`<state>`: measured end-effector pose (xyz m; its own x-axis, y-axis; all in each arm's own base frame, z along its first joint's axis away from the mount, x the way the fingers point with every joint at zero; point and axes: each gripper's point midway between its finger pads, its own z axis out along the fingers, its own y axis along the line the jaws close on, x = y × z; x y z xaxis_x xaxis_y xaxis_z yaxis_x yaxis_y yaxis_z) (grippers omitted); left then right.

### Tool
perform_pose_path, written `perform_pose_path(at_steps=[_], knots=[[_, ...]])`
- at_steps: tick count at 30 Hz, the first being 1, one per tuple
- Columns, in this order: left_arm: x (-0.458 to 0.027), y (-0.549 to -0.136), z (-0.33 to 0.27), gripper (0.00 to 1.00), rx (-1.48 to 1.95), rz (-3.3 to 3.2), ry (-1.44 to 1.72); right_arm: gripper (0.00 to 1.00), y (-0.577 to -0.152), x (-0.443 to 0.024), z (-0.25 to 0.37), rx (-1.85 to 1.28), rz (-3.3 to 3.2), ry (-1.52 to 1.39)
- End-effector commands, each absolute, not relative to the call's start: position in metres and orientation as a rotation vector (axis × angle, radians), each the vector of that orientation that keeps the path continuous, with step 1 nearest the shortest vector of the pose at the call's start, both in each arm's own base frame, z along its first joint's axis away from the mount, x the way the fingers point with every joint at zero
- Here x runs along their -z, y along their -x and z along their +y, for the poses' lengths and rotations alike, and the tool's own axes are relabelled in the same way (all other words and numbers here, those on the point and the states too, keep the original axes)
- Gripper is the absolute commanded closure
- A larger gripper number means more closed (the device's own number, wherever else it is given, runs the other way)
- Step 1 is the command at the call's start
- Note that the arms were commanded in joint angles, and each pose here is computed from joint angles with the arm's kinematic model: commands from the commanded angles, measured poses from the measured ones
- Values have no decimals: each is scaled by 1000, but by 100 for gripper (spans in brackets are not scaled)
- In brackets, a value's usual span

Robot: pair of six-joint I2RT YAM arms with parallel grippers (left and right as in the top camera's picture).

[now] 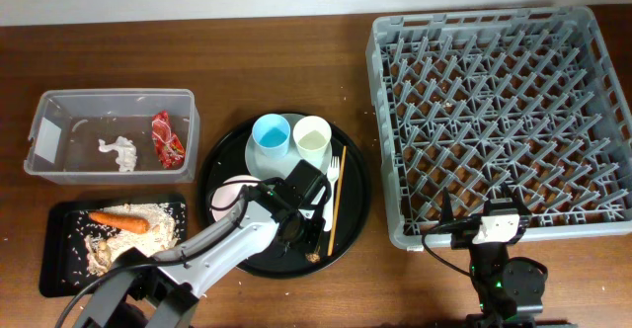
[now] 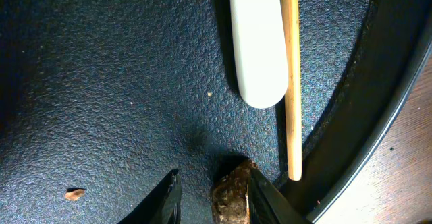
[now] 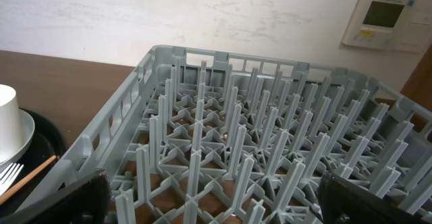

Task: Sort waste into correct bins and load items into the dishwasher rack
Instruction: 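Grasp the brown food scrap and drop it onto the black tray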

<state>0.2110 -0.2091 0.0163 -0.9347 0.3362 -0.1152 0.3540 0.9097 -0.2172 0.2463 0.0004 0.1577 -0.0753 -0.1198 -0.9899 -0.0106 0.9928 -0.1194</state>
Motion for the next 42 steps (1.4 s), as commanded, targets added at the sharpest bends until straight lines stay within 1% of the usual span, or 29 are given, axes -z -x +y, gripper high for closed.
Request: perform_pose_path(at_steps=[1, 2, 3, 6, 11, 14, 15, 16, 17, 18, 20, 23, 25, 26, 27, 28, 29, 31, 33, 36, 38, 39, 40, 41, 42], knots=[[-15, -211, -209, 67, 352, 3004, -536, 1, -246, -155, 1, 93, 1649, 103], [-15, -206, -210, 66, 371, 3026, -541, 1, -246, -155, 1, 93, 1649, 103], [-15, -201, -210, 61, 389, 3045, -545, 1, -246, -155, 1, 93, 1649, 103], [-16, -188, -212, 61, 452, 3098, -553, 1, -246, -155, 1, 93, 1649, 103], [-16, -183, -221, 61, 458, 3077, -609, 1, -246, -155, 1, 94, 1649, 103], [-11, -193, -213, 61, 283, 3041, -540, 1, -246, -155, 1, 93, 1649, 103], [-11, -193, -213, 68, 282, 3041, -540, 1, -246, -155, 1, 93, 1649, 103], [-11, -193, -213, 80, 282, 3041, -540, 1, -246, -155, 1, 93, 1649, 103], [-11, -193, -213, 80, 282, 3042, -540, 2, -246, -155, 1, 93, 1649, 103], [-11, -193, -213, 83, 282, 3042, -540, 1, -246, -155, 1, 93, 1649, 103], [-11, -192, -213, 99, 288, 3049, -520, 1, -246, -155, 1, 93, 1649, 103], [-26, -200, -220, 99, 326, 3010, -486, 1, -246, -155, 1, 93, 1649, 103], [-67, -223, -227, 100, 378, 2885, -446, 1, -246, -155, 1, 93, 1649, 103], [-86, -232, -217, 99, 358, 2851, -396, 1, -246, -155, 1, 93, 1649, 103], [-111, -241, -182, 99, 251, 2829, -282, 1, -246, -155, 1, 93, 1649, 103], [-124, -246, -155, 100, 160, 2810, -198, 1, -246, -155, 1, 93, 1649, 103], [-141, -251, -106, 100, 7, 2761, 2, 1, -246, -155, 1, 93, 1649, 103], [-165, -249, -34, 100, -149, 2658, 344, 1, -246, -155, 1, 93, 1649, 103], [-178, -235, 25, 99, -243, 2576, 646, 1, -246, -155, 1, 93, 1649, 103], [-161, -212, 76, 99, -323, 2504, 1034, 1, -246, -155, 1, 93, 1649, 103], [-135, -201, 96, 98, -363, 2484, 1163, 1, -246, -155, 1, 93, 1649, 103], [-114, -187, 103, 94, -386, 2494, 1241, 1, -246, -155, 1, 93, 1649, 103], [-107, -184, 105, 93, -395, 2498, 1258, 1, -246, -155, 1, 93, 1649, 103], [-105, -182, 105, 88, -396, 2500, 1262, 1, -246, -155, 1, 93, 1649, 103], [-104, -182, 105, 75, -398, 2500, 1264, 1, -246, -155, 1, 93, 1649, 103]])
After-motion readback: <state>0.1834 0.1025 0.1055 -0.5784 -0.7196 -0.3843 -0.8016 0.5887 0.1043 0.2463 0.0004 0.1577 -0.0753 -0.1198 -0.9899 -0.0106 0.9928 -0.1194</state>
